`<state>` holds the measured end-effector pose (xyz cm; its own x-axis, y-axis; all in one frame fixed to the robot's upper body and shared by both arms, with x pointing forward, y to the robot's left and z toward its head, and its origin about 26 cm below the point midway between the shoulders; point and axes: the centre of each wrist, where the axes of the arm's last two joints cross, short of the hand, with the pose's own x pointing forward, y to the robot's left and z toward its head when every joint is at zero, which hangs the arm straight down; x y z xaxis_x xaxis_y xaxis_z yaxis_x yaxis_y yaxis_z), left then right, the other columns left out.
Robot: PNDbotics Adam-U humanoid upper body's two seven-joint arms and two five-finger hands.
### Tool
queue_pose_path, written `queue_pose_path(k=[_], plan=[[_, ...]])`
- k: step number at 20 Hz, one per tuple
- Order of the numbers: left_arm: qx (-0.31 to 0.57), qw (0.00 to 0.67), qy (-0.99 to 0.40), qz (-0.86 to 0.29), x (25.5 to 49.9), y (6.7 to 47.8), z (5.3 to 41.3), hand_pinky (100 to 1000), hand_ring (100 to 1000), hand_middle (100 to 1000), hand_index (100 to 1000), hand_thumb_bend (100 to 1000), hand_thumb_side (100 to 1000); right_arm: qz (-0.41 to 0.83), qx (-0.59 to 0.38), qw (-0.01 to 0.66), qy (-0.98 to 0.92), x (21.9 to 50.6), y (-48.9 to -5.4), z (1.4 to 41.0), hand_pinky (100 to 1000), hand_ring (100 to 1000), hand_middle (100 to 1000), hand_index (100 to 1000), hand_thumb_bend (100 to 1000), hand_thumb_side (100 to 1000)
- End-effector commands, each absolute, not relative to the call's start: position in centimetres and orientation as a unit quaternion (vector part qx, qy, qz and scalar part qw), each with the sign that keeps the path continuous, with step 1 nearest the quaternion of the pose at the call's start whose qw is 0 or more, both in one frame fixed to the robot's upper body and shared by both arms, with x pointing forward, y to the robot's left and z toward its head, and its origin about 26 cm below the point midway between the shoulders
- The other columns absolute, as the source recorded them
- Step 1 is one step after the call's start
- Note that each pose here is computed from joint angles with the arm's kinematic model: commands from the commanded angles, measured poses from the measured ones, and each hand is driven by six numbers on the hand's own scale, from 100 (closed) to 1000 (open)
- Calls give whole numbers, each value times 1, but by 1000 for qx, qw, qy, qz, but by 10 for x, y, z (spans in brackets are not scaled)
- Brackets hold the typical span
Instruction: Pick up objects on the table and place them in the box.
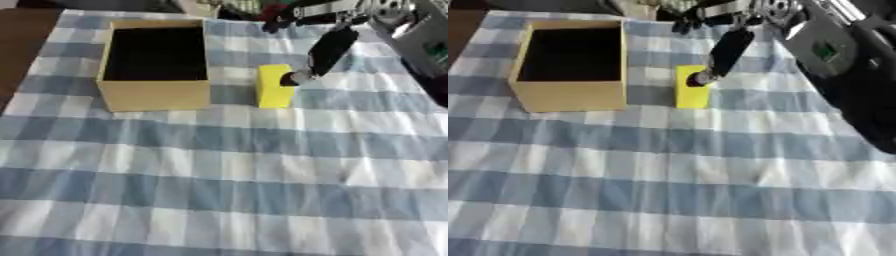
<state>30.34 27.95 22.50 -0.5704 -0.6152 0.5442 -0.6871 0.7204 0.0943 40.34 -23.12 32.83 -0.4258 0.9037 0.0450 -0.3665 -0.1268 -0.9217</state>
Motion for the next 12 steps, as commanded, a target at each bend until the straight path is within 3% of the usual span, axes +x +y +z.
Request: queue_pose_path(k=[1,12], plan=[[366,268,-889,65,302,279,234,954,698,547,777,100,292,689,-294,464,-473,412,-236,336,982,1000,933,997,425,310],[362,266,-891,68,302,277,236,955,697,536,768,100,290,683,-282,494,-458,433,-242,323,988,1000,919,1000,413,353]])
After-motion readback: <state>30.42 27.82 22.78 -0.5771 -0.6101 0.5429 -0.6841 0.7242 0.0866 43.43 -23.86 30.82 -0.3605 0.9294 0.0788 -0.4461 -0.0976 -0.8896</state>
